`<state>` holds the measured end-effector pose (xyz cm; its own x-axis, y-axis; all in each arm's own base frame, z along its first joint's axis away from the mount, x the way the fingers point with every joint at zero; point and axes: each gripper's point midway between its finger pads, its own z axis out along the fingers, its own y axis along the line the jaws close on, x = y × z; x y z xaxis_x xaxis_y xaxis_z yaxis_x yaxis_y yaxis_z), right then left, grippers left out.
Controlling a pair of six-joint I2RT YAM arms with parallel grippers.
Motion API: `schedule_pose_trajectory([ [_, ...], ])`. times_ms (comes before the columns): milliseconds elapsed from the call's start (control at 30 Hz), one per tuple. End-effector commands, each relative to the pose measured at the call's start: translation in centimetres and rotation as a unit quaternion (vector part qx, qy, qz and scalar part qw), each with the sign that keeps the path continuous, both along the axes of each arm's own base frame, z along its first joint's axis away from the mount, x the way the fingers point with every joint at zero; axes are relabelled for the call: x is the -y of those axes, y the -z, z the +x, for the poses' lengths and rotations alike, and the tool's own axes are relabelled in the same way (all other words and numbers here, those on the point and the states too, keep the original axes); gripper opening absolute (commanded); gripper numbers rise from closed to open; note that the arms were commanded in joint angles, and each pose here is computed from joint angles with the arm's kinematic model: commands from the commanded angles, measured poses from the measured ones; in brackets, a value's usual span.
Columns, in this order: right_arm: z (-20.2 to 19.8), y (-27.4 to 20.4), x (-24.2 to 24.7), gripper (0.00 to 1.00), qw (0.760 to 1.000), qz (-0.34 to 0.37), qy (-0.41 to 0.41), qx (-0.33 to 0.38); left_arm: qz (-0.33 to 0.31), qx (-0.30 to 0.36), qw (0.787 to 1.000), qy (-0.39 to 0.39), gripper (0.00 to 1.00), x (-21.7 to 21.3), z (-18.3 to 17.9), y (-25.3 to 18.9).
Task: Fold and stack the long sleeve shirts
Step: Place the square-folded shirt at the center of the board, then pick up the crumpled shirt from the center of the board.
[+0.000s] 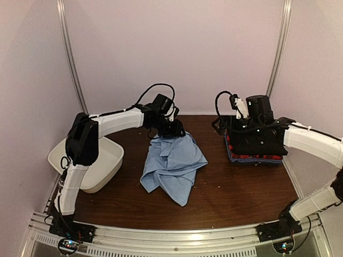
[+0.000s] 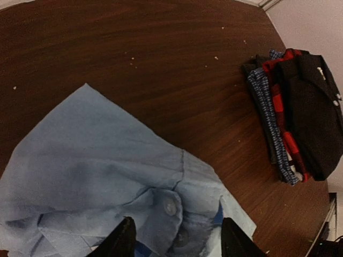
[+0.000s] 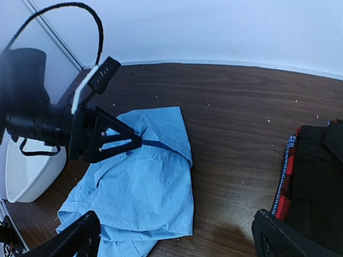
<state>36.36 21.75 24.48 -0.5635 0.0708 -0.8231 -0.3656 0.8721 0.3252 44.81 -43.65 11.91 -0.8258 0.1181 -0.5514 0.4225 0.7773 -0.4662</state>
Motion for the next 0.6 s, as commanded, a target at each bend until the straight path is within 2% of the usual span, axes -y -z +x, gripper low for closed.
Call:
schedule_pose_trajectory([
  [0,-1.0,2.5,-1.4,1.0,0.999,0.014,-0.035,-0.036,-0.069,0.067,0.995,0.003,0.61,0.4,0.1,-9.1],
  [233,-2.5,4.1,-4.2,1.0,0.997,0.003,-0.066,-0.045,-0.052,0.056,0.997,-0.034,0.82,-2.2,-1.2,-8.1],
  [567,-4.3,6.6,-9.8,0.99,0.994,-0.027,-0.085,-0.069,0.002,0.041,0.992,-0.119,0.84,-9.1,-4.2,-5.7],
])
